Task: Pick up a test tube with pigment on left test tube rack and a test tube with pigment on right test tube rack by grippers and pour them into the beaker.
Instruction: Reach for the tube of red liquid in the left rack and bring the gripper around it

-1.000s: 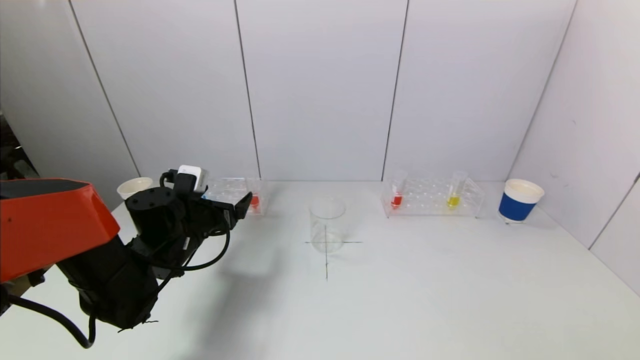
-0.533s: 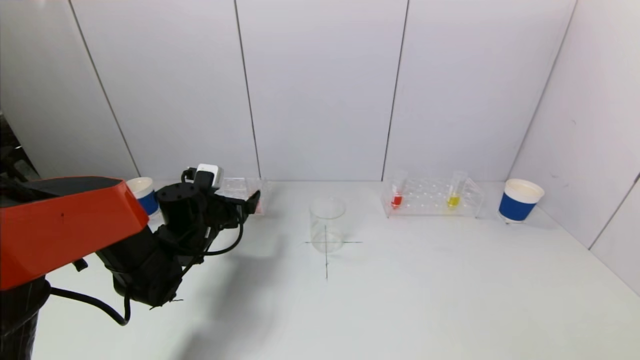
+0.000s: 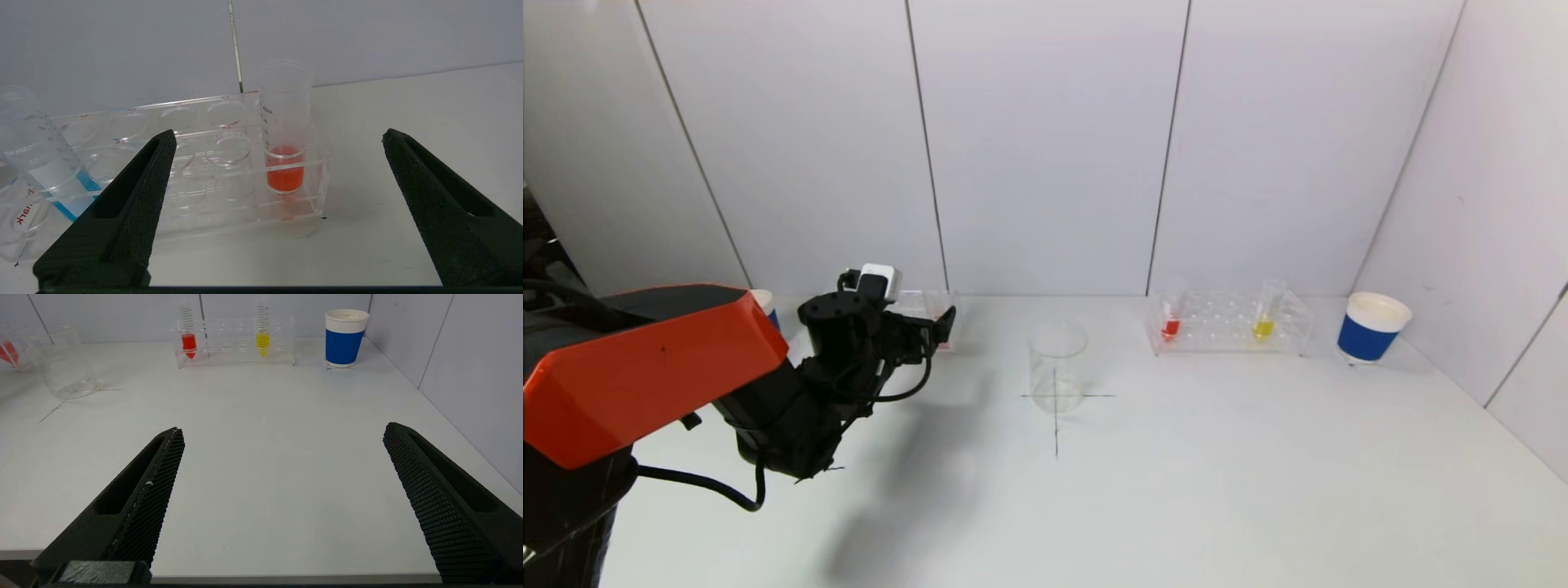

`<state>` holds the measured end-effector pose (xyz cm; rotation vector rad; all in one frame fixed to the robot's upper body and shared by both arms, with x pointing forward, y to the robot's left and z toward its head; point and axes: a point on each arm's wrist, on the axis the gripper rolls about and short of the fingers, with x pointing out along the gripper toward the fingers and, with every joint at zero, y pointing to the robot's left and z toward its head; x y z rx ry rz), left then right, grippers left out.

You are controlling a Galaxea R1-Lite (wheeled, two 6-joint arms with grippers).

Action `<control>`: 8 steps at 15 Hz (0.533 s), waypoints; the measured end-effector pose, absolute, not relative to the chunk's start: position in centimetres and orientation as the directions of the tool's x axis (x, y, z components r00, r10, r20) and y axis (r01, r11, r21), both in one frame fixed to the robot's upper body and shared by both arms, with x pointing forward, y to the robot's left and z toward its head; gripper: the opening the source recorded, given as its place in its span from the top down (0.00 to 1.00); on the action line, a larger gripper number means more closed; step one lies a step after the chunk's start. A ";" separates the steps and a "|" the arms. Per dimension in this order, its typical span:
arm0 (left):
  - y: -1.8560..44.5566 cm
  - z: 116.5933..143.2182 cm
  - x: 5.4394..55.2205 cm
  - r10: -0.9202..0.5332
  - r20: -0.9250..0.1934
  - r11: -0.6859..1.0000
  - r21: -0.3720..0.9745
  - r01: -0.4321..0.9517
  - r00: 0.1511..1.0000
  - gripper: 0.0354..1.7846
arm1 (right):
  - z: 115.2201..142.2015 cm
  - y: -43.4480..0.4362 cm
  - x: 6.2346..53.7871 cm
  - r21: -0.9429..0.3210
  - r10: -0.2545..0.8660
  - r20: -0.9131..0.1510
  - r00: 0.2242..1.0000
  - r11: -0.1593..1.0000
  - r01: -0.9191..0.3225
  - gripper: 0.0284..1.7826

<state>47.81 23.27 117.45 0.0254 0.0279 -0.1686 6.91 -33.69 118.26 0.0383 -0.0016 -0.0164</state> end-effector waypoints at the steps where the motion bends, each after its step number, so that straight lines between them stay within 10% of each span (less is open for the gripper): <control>1: 23.2 117.3 48.0 -0.167 -0.029 0.986 0.023 0.168 0.986 0.01 | 118.3 -33.7 6.9 0.038 -0.017 0.001 1.000 0.999 0.017 0.01; 8: 22.9 117.1 49.1 -0.167 -0.014 0.986 0.027 0.167 0.986 0.01 | 118.3 -33.7 6.9 0.038 -0.017 0.001 1.000 0.999 0.017 0.01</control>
